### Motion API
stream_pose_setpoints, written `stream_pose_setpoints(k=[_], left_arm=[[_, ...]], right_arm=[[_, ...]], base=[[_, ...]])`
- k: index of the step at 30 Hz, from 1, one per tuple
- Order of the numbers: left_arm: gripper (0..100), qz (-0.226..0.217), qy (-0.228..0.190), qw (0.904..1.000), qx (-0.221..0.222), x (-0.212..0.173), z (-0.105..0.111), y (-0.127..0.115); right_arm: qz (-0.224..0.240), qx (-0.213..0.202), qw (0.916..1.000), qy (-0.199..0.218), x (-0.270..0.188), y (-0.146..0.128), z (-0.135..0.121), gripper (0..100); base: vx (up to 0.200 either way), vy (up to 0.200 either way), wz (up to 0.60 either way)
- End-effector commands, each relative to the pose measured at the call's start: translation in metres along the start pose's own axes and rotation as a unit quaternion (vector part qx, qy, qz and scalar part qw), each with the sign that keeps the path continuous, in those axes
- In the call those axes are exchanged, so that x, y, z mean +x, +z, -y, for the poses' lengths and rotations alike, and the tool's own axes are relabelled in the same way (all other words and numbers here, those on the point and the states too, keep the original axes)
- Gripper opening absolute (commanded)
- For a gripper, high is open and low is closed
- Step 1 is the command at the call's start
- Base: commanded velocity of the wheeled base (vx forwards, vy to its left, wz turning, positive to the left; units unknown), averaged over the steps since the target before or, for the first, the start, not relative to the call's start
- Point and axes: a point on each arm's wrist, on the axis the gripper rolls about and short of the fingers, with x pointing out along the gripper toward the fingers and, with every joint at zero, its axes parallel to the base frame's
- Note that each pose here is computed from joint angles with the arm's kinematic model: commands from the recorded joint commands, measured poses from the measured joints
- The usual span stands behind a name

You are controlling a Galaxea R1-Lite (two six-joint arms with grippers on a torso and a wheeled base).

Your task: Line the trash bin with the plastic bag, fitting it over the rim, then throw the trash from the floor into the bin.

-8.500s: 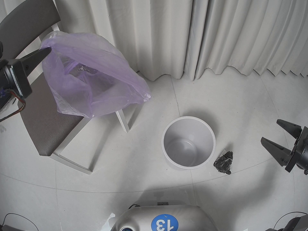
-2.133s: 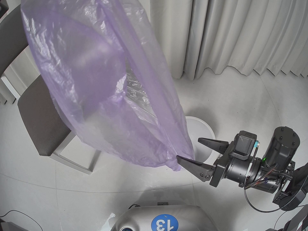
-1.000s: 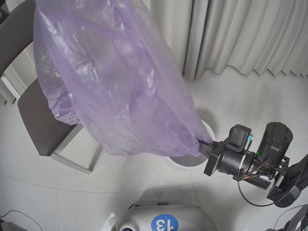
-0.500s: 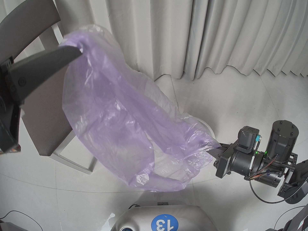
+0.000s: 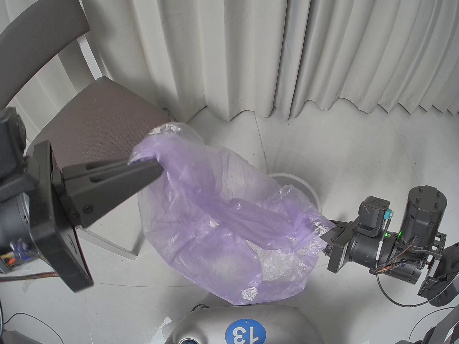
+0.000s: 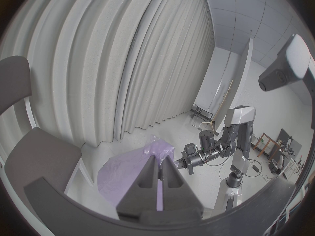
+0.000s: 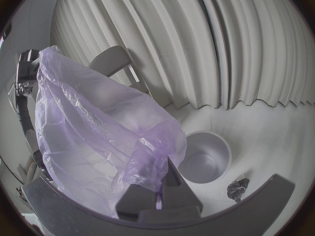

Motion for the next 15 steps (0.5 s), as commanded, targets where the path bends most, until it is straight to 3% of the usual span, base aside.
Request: stream_pose_setpoints(k=[1,6,11,15], left_arm=[[0,-0.017,-0.001,0.9999,0.000,0.007,0.001,-0.006],[0,-0.032,-0.001,0.9995,0.002,0.010,0.001,-0.014],[0,-0.055,-0.002,0.9985,0.003,0.020,0.002,-0.023],[0,-0.069,-0.010,0.9976,0.001,0.028,0.006,-0.027]], right_arm=[[-0.003,-0.005,1.0000,-0.005,-0.002,-0.002,0.001,0],[-0.014,-0.012,0.9996,-0.021,-0.008,0.000,0.004,0],[0.006,-0.012,0.9988,-0.046,-0.015,0.013,0.008,0],[-0.020,-0.021,0.9983,-0.050,-0.024,0.012,0.008,0]], base=[[0.000,0.000,0.00],[0.000,0.000,0.00],[0.000,0.000,0.00],[0.000,0.000,0.00]])
